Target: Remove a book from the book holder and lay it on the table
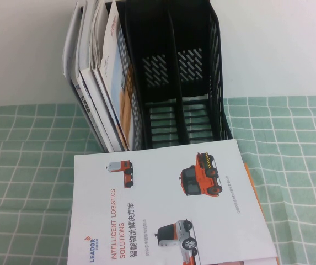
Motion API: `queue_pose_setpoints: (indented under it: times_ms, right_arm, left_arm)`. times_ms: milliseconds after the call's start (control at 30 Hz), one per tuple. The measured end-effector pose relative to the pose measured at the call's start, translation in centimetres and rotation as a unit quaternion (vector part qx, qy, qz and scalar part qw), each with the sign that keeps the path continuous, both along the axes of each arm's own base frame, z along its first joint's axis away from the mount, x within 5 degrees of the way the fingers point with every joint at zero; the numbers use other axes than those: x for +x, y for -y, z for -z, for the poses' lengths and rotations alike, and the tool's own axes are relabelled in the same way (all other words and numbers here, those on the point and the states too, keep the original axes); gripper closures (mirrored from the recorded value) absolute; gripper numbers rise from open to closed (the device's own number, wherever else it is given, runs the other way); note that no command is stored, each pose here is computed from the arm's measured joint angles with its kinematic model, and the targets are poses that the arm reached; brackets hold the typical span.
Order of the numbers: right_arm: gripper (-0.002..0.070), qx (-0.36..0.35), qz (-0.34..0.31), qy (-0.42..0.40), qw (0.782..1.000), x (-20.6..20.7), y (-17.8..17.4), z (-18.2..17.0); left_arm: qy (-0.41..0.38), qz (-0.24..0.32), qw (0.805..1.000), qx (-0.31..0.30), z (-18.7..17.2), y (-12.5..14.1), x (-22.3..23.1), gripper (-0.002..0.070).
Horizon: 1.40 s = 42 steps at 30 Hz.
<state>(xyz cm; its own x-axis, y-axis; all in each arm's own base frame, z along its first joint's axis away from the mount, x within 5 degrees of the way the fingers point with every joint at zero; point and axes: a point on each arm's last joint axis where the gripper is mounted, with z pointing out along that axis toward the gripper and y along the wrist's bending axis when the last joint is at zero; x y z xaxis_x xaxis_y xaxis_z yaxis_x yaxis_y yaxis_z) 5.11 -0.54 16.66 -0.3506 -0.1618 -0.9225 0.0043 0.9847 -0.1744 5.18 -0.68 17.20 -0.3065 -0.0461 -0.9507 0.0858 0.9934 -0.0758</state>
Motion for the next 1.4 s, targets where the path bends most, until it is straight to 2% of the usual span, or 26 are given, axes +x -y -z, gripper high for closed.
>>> queue_pose_setpoints:
  times_ms: [1400]
  right_arm:
    - [0.0678,0.000,0.000,0.003,1.000,0.02,-0.01,-0.06]
  left_arm:
    - [0.009,-0.001,1.000,-0.001,-0.15,-0.01,0.05,0.0678]
